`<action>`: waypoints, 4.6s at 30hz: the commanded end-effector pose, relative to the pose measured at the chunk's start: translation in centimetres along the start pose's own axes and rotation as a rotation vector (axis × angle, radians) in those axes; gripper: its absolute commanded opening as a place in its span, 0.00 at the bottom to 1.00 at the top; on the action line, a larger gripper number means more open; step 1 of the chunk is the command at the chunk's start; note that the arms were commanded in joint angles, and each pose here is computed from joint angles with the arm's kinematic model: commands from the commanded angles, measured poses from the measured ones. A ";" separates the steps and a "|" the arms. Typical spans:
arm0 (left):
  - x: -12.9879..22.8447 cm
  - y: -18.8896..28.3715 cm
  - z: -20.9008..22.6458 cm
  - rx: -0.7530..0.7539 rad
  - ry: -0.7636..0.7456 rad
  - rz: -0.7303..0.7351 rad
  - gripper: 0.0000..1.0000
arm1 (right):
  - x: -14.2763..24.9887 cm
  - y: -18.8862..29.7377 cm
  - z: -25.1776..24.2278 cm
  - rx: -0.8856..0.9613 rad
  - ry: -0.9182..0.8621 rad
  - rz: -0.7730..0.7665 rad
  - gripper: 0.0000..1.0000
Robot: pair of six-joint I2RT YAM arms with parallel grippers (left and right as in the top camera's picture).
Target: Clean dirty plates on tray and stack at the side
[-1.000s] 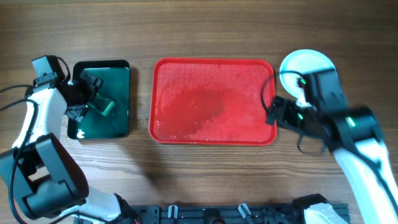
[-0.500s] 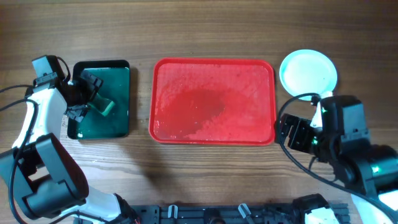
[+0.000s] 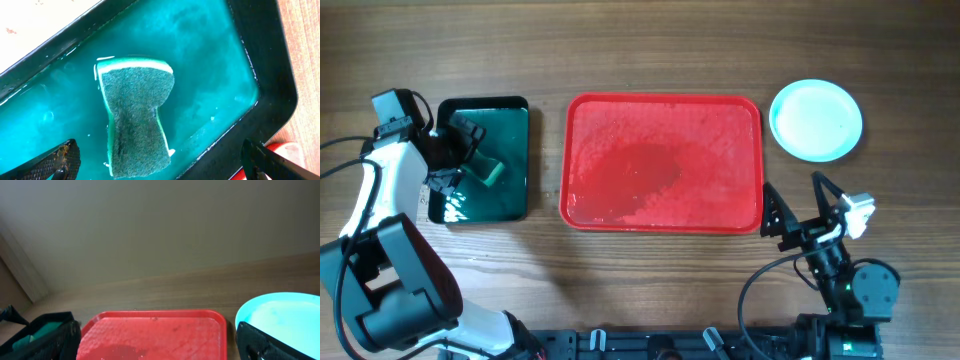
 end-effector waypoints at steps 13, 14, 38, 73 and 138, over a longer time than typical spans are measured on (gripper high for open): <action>-0.1 -0.2 0.1 0.001 0.002 0.004 1.00 | 2.0 0.5 -2.2 0.174 0.215 -0.037 1.00; 0.0 -0.2 0.1 0.002 0.002 0.004 1.00 | 2.1 0.5 -2.1 0.165 0.199 -0.037 1.00; 0.2 3.8 -1.1 0.048 -0.029 -0.085 1.00 | 2.0 0.5 -2.1 0.155 0.201 -0.036 1.00; 19.2 9.6 4.3 0.598 -0.764 -1.143 1.00 | 2.0 0.5 -2.1 0.155 0.201 -0.036 1.00; 19.5 7.6 5.2 0.401 -0.953 -1.077 1.00 | 2.1 0.5 -2.1 0.155 0.201 -0.035 1.00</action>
Point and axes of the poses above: each gripper's point midway between its finger pads, its own y axis back along the fingers, its own z axis along the line the jaws close on, x = y × z, the point moved 10 cm from there along y, back along the fingers, and after that the axes turned 6 degrees about -y, right-handed, at the moved point
